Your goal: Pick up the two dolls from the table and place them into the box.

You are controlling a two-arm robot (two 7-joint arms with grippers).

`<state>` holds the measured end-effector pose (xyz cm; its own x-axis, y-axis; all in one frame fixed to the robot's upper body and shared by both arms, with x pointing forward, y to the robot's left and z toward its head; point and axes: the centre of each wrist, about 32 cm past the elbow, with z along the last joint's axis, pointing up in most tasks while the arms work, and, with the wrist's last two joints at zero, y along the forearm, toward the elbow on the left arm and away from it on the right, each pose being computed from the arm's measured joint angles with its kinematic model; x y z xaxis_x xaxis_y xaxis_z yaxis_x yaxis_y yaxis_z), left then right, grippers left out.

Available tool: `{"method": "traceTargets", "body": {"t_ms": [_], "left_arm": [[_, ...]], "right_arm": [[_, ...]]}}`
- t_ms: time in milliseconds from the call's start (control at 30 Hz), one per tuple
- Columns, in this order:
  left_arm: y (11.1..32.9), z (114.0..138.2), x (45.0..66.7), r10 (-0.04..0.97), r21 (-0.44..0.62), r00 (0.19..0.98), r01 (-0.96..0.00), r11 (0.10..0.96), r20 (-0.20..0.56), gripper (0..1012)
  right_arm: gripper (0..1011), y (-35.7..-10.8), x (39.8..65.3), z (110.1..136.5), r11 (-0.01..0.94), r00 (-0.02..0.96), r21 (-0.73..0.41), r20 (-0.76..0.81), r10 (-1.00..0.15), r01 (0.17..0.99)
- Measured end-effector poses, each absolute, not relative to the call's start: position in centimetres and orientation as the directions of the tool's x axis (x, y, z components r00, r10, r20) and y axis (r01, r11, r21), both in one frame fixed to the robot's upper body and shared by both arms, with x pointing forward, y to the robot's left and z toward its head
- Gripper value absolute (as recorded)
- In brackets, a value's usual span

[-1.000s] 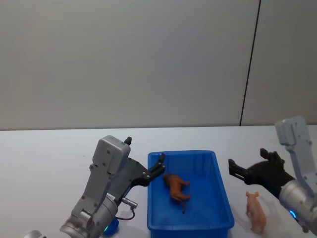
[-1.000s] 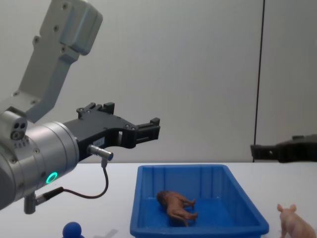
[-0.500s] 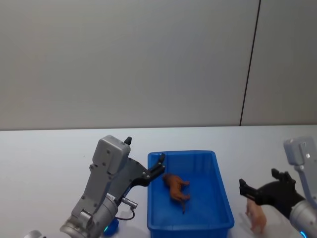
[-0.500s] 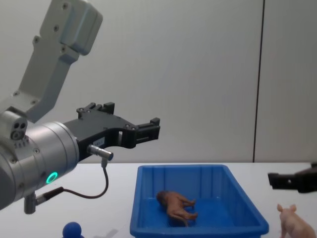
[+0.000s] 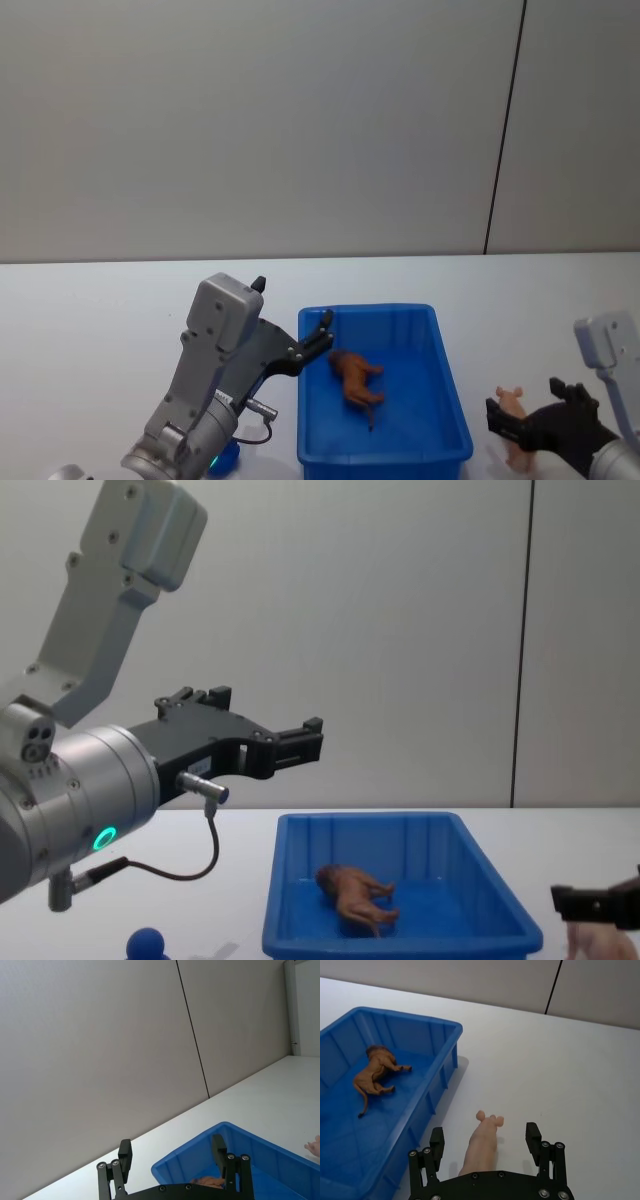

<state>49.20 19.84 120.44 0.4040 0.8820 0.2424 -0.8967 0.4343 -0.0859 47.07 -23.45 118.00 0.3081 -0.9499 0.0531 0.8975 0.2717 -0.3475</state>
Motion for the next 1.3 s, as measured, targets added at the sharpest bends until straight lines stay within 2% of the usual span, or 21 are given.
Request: {"method": "traceTargets", "body": {"t_ms": [167,367,700,833,900,1300], "left_arm": [[19.8,120.4,49.2,0.882,-0.086,0.404,-0.897,0.434,0.242,1001],[19.8,120.4,49.2,0.882,-0.086,0.404,-0.897,0.434,0.242,1001],[19.8,120.4,49.2,0.882,-0.086,0.404,-0.897,0.434,0.242,1001],[19.8,120.4,49.2,0.882,-0.086,0.404,-0.897,0.434,0.242,1001],[19.8,120.4,49.2,0.882,-0.086,0.404,-0.897,0.434,0.242,1001],[19.8,120.4,49.2,0.882,-0.086,0.404,-0.897,0.434,0.242,1001]], "right_arm": [[996,-23.6,46.8,117.3,0.274,0.310,-0.370,0.041,-0.950,0.888],[879,-23.6,46.7,116.6,0.274,0.310,-0.393,0.029,-0.950,0.878],[592,-23.7,46.5,115.5,0.268,0.300,-0.435,0.005,-0.954,0.860],[429,-23.7,46.5,115.2,0.266,0.298,-0.442,0.002,-0.955,0.857],[387,-23.7,46.5,115.1,0.266,0.297,-0.442,0.001,-0.955,0.857],[380,-23.6,46.5,115.5,0.271,0.308,-0.389,0.034,-0.951,0.881]]}}
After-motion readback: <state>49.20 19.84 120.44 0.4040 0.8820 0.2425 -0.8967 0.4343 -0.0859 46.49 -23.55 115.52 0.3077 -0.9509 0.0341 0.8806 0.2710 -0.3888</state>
